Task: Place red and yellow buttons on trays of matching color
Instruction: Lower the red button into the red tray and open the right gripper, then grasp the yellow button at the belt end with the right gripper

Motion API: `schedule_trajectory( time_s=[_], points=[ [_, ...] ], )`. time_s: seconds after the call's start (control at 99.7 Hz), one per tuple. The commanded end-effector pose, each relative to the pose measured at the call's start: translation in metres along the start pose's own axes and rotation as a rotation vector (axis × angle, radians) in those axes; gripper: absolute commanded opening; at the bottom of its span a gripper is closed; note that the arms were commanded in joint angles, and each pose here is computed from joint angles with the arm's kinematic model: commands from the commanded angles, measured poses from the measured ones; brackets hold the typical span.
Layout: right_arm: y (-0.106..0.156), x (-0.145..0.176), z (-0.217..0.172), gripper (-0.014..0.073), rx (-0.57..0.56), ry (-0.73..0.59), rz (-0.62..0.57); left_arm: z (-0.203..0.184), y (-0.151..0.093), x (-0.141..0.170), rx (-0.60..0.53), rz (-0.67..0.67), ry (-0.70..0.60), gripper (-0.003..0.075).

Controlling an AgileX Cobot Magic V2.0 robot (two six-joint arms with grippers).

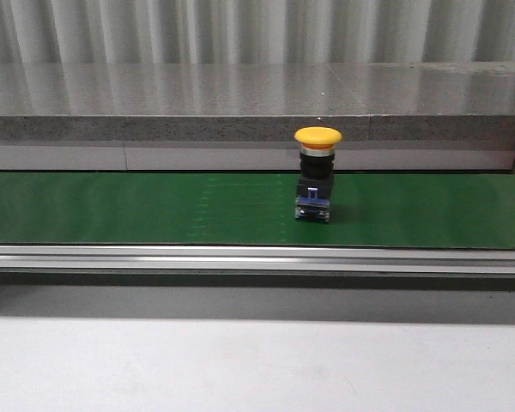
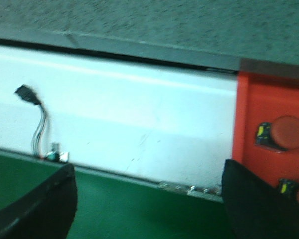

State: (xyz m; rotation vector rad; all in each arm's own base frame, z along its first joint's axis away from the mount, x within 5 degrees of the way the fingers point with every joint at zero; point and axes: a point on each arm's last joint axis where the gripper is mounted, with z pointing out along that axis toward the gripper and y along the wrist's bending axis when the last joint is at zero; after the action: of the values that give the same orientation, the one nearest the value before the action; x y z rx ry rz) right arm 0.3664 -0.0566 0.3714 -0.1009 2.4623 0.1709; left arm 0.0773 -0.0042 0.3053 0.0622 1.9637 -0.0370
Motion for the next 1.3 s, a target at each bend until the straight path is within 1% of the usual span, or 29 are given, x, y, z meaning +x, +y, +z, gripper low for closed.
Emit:
schedule_trajectory(
  time_s=[0.0,0.06,0.201,0.301,0.411,0.642,0.802,0.923,1.113,1.183,1.193,1.233,1.263,1.273,1.294],
  points=[
    [0.026,0.01,-0.036,0.0595,-0.012,-0.102,-0.061,-0.004,-0.001,-0.014,0.014,0.004,-0.094,-0.0019],
    [0.04,0.024,-0.044,0.0595,-0.026,-0.105,-0.096,-0.004,-0.001,-0.014,0.014,0.004,-0.094,-0.0019],
    [0.065,0.058,-0.05,0.0595,-0.075,-0.054,-0.176,-0.004,-0.001,-0.014,0.014,0.004,-0.094,-0.0019],
    [0.08,0.081,-0.046,0.0595,-0.125,0.013,-0.239,-0.004,-0.001,-0.014,0.014,0.004,-0.094,-0.0019],
    [0.099,0.096,-0.034,0.0595,-0.185,0.08,-0.298,-0.004,-0.001,-0.014,0.014,0.004,-0.094,-0.0019],
    [0.13,0.096,-0.008,0.0595,-0.233,0.056,-0.376,-0.004,-0.001,-0.014,0.014,0.004,-0.094,-0.0019],
    [0.146,0.095,0.021,0.0595,-0.25,0.061,-0.41,-0.004,-0.001,-0.014,0.014,0.004,-0.094,-0.0019],
    [0.15,0.093,0.042,0.0594,-0.239,0.06,-0.416,-0.004,-0.001,-0.014,0.014,0.004,-0.094,-0.0019],
    [0.148,0.092,0.069,0.0588,-0.216,0.055,-0.401,-0.004,-0.001,-0.014,0.014,0.004,-0.094,-0.0019],
    [0.148,0.092,0.074,0.0547,-0.214,0.063,-0.398,-0.004,-0.001,-0.014,0.014,0.004,-0.094,-0.0019],
    [0.148,0.092,0.075,0.0522,-0.214,0.064,-0.398,-0.004,-0.001,-0.014,0.014,0.004,-0.094,-0.0019],
    [0.148,0.093,0.076,0.0471,-0.213,0.065,-0.397,-0.004,-0.001,-0.014,0.014,0.004,-0.094,-0.0019],
    [0.148,0.092,0.076,0.041,-0.212,0.063,-0.397,-0.004,-0.001,-0.014,0.014,0.004,-0.094,-0.0019],
    [0.148,0.092,0.076,0.041,-0.212,0.062,-0.397,-0.004,-0.001,-0.014,0.014,0.004,-0.094,-0.0019],
    [0.148,0.092,0.076,0.0356,-0.212,0.062,-0.397,-0.004,-0.001,-0.014,0.014,0.004,-0.094,-0.0019]
  ],
)
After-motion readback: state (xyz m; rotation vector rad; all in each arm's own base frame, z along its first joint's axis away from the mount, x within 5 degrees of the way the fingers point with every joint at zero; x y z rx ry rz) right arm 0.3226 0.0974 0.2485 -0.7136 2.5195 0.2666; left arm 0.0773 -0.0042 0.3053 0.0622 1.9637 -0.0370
